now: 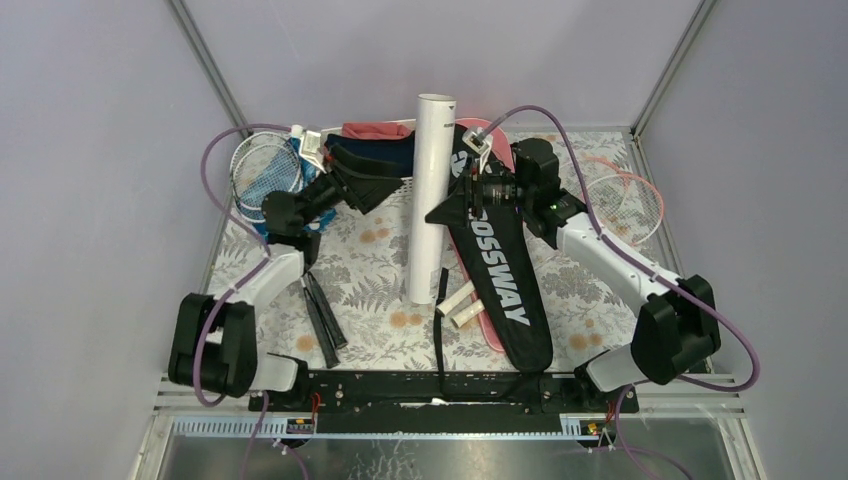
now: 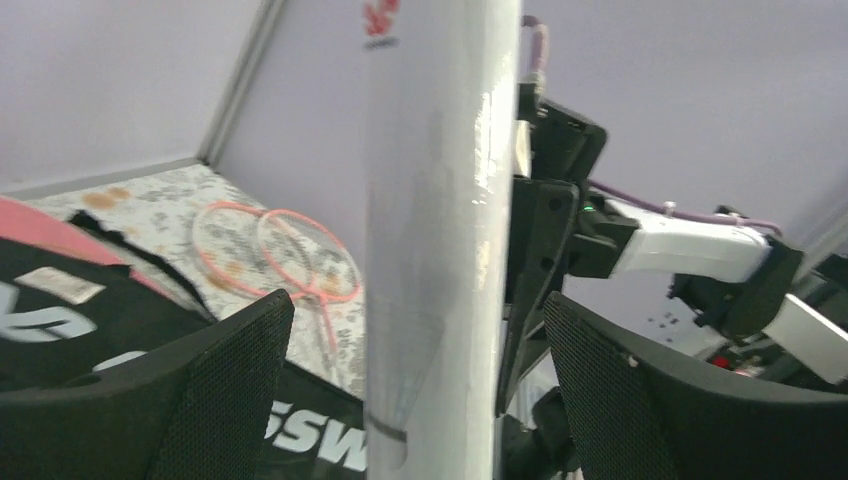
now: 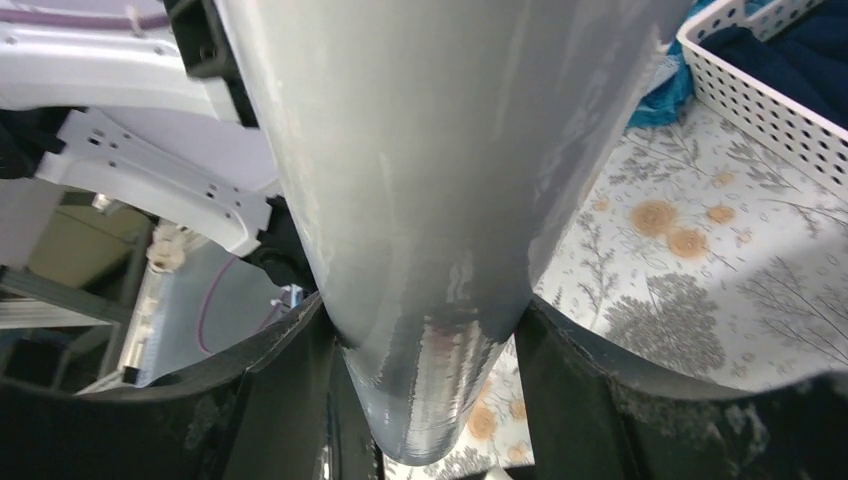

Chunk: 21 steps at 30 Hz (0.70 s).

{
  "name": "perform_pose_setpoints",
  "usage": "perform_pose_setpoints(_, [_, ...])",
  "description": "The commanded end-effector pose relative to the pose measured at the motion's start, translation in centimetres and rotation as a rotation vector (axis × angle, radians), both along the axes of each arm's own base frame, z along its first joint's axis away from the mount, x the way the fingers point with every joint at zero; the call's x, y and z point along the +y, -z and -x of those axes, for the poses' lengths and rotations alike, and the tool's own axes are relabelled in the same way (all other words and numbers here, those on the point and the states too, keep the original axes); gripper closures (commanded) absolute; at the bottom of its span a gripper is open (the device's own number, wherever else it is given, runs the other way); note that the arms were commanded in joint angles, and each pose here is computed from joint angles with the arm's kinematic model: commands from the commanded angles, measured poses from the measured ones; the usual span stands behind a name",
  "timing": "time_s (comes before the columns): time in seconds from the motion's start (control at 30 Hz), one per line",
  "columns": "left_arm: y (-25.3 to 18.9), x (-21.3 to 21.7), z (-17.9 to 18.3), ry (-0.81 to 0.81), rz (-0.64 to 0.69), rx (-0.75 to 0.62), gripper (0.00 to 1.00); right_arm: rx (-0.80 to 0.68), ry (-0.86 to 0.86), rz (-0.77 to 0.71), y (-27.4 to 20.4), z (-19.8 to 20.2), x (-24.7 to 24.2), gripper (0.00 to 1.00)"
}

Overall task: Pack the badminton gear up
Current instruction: Adjust the shuttle tube, then pick up the shuttlecock at the center of the board.

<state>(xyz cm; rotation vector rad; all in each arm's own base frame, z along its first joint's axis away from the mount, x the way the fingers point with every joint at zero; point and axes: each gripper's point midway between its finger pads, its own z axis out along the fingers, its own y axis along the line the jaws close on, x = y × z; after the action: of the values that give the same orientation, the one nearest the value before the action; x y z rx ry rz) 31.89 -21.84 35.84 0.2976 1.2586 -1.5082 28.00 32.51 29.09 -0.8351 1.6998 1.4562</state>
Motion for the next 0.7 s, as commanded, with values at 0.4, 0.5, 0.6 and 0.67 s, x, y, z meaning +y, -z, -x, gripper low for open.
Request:
perform_pose_setpoints(0.4, [12.4, 16.6, -10.0, -0.645, -1.215, -0.038, 0.02, -0.338, 0.123, 0.409, 1.5, 1.2, -7.0, 0.49])
perform_pose_setpoints(0.5, [16.6, 19.0, -11.1, -0.587, -1.436, 0.014, 0.02, -0.347, 0.146, 0.463, 1.0, 1.2, -7.9, 0.50])
perform_pose_setpoints(0.6, [20.0, 20.0, -11.7, -0.441, -1.590, 0.072, 0.03, -0.351, 0.158, 0.506, 0.7, 1.3, -8.7, 0.50])
perform_pose_setpoints(0.67, [21.6, 20.6, -12.3, -0.371, -1.657, 0.112, 0.05, -0.356, 0.166, 0.520, 0.6, 1.4, -9.1, 0.50])
